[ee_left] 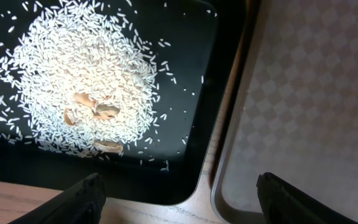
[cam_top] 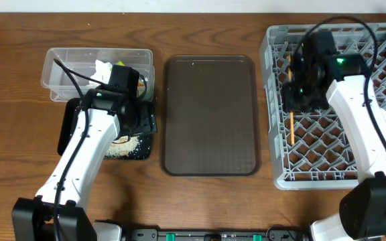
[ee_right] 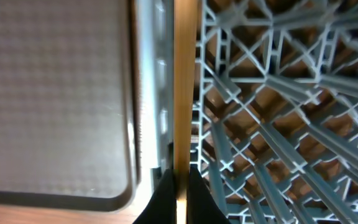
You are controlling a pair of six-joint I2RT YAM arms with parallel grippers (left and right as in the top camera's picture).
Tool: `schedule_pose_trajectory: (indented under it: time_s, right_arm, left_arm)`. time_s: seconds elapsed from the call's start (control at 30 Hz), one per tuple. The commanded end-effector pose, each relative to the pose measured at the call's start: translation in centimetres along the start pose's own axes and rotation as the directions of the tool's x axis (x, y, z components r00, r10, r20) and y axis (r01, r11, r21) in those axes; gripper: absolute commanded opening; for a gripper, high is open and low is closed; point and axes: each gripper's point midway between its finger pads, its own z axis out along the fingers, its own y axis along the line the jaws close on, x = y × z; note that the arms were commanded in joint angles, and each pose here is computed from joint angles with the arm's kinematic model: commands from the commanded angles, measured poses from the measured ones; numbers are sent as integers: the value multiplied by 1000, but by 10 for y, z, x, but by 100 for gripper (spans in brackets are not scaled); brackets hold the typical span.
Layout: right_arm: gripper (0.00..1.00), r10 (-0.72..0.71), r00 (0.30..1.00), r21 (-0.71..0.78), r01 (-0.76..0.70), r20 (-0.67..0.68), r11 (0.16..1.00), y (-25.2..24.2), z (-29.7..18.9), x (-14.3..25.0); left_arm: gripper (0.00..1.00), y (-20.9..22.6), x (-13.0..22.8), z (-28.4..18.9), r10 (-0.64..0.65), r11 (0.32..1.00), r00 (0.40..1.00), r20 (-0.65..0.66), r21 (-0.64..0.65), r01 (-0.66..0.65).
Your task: Sort waste into correct bins and load items into the dishwasher rack
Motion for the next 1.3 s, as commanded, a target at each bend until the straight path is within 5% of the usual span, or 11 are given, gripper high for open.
schedule_pose_trajectory:
  time_s: [0.0,0.1,0.47,0.63,1.0,1.27]
  right_arm:
    - [1,-18,999,3,18,-48,1000,-6,23,13]
    - [3,-20,999,2,20,-39,1000,-6,36,15]
    - [39,-16,996,-10,17,88,1000,-5,12,-13]
    - [74,5,976,-21,0,219,1000,-11,-15,-39]
    - [87,129,972,-104,-110,198,988,-31,-29,-24]
    - [99,104,917,-101,-70,384,992,-30,-54,7]
  left_arm:
    - [81,2,-3,-4,-9,1000,1000,16,-7,9]
    - [81,2,-3,-4,-9,1000,1000,16,-7,9]
    - [81,1,-6,-5,-8,1000,999,32,-2,8]
    - [81,-2,-15,-7,17,1000,997,70,11,-18]
    - [80,10,19,-12,39,999,999,-27,-22,-40]
    - [80,15,39,-57,81,994,966,244,56,-98]
